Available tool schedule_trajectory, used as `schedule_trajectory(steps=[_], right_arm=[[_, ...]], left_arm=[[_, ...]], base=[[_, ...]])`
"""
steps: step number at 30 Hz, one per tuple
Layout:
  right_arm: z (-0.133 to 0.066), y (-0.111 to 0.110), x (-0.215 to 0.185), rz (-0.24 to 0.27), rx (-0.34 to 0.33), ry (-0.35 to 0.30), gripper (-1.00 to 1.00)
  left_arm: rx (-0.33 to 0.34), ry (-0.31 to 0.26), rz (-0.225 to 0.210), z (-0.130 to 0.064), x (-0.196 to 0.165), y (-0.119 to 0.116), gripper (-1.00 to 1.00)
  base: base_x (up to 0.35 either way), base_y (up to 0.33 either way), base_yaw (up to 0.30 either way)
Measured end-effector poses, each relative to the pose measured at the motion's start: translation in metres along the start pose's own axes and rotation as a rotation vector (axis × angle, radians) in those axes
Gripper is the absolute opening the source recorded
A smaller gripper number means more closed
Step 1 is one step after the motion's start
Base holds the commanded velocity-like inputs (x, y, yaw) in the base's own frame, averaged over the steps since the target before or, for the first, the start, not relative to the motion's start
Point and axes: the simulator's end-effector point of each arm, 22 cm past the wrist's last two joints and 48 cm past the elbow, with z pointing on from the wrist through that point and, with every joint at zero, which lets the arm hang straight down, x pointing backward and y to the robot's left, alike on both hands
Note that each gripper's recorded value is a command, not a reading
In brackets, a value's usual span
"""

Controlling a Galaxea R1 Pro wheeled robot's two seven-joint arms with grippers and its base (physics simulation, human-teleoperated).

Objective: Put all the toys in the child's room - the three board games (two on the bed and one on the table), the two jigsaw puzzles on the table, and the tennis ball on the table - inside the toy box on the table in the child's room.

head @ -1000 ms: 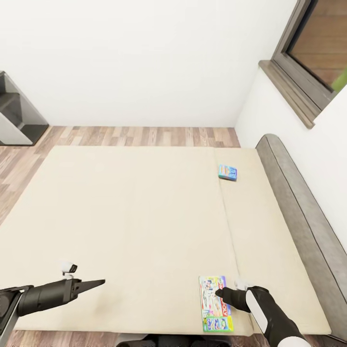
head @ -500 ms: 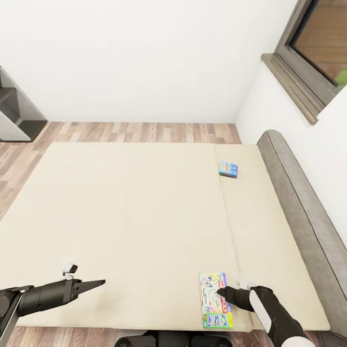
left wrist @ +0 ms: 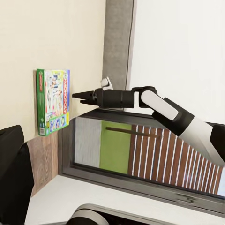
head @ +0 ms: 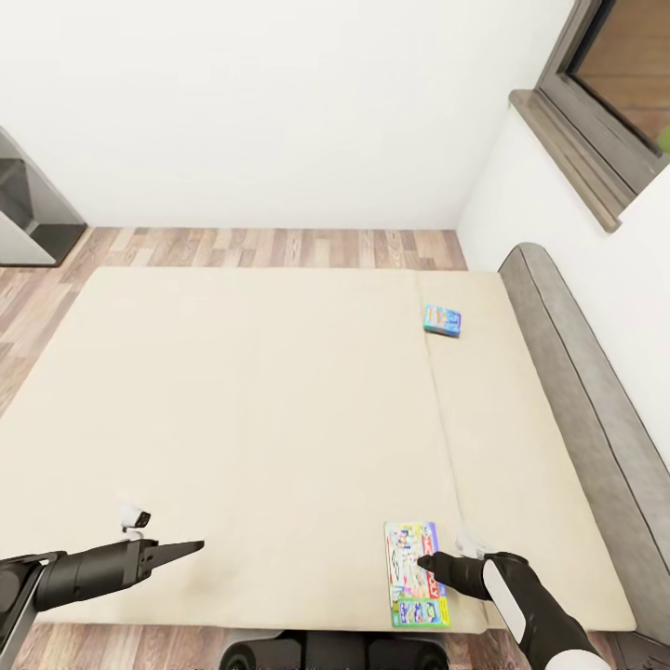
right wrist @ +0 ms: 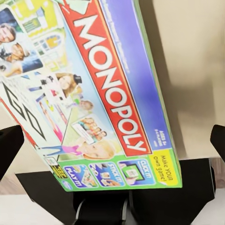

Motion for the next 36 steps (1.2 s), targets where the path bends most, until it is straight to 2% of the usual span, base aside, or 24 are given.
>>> schedule_trajectory(steps=[20,29,36], right_arm=[[0.010,-0.006,0.011,0.009,0.006,0.028,1.00],[0.014,0.004,0.015,0.006,-0.052,0.035,1.00],[0.016,-0.002,0.011,-0.005,-0.054,0.011,1.00]], left_arm=[[-0.006,0.011,-0.031,0.003,0.006,0.012,1.00],[-0.009,0.016,-0.045,0.004,0.009,0.017,1.00],[-0.012,0.020,-0.056,0.005,0.011,0.021,1.00]], base=[[0.000,0.000,0.000],[0.000,0.000,0.000],[0.000,0.000,0.000]])
